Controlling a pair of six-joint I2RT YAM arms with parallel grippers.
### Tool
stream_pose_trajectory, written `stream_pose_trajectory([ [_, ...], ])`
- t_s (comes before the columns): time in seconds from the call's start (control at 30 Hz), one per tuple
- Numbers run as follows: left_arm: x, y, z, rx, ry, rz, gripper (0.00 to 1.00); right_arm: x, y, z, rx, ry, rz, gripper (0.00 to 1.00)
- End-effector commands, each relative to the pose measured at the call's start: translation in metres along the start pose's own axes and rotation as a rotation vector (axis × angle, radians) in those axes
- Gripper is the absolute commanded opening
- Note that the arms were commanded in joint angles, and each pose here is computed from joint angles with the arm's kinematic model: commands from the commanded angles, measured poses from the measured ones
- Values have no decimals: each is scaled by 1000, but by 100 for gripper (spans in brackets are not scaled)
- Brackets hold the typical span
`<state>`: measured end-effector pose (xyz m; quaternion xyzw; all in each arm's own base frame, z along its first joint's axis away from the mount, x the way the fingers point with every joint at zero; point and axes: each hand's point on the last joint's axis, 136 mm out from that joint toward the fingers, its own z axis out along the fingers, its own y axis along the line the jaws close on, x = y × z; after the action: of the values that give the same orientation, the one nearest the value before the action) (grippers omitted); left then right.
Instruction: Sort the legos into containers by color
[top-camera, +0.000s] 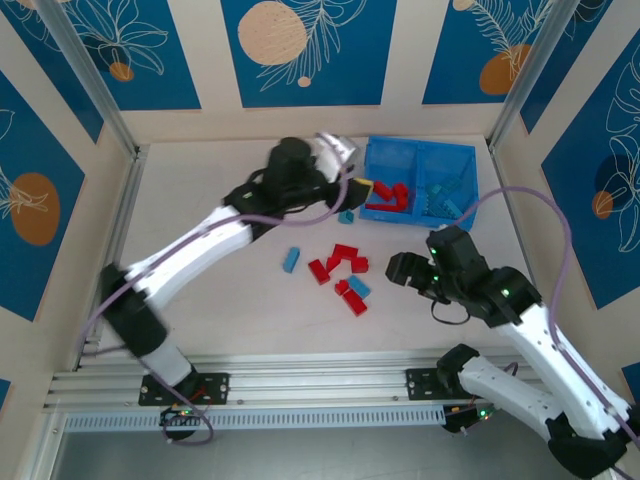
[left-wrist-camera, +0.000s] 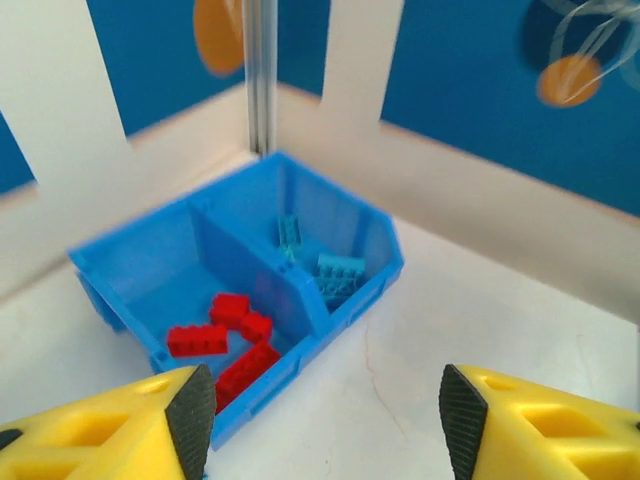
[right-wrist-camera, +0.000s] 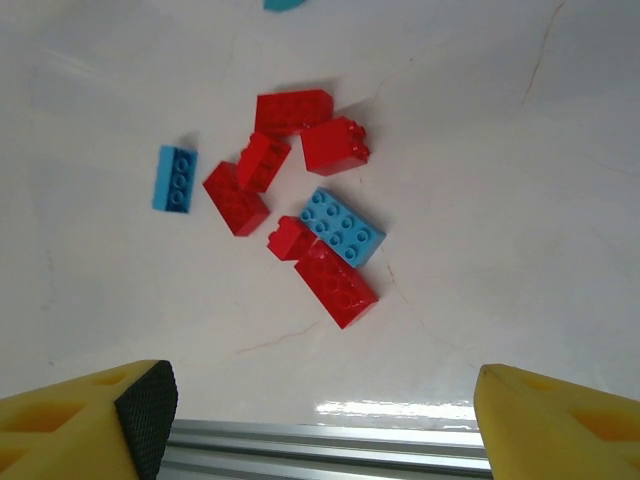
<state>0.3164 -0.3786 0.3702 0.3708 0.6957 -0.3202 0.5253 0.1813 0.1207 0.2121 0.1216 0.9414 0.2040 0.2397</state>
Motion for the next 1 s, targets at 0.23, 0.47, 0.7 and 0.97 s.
stream_pose_trajectory([
  [0.23, 98, -68, -130, 217, 84, 527, 100, -3, 21, 111, 116, 153, -288, 89],
  [0.47, 140, -90, -164, 321, 69, 608, 100, -1, 18, 182, 194, 210, -287, 91],
  [0.7, 149, -90, -165, 320, 63, 672, 100, -5, -3, 230, 296, 186, -333, 74],
  [0.97, 168, -82, -154, 290, 67, 736, 100, 1, -7, 239, 287, 198, -313, 42],
])
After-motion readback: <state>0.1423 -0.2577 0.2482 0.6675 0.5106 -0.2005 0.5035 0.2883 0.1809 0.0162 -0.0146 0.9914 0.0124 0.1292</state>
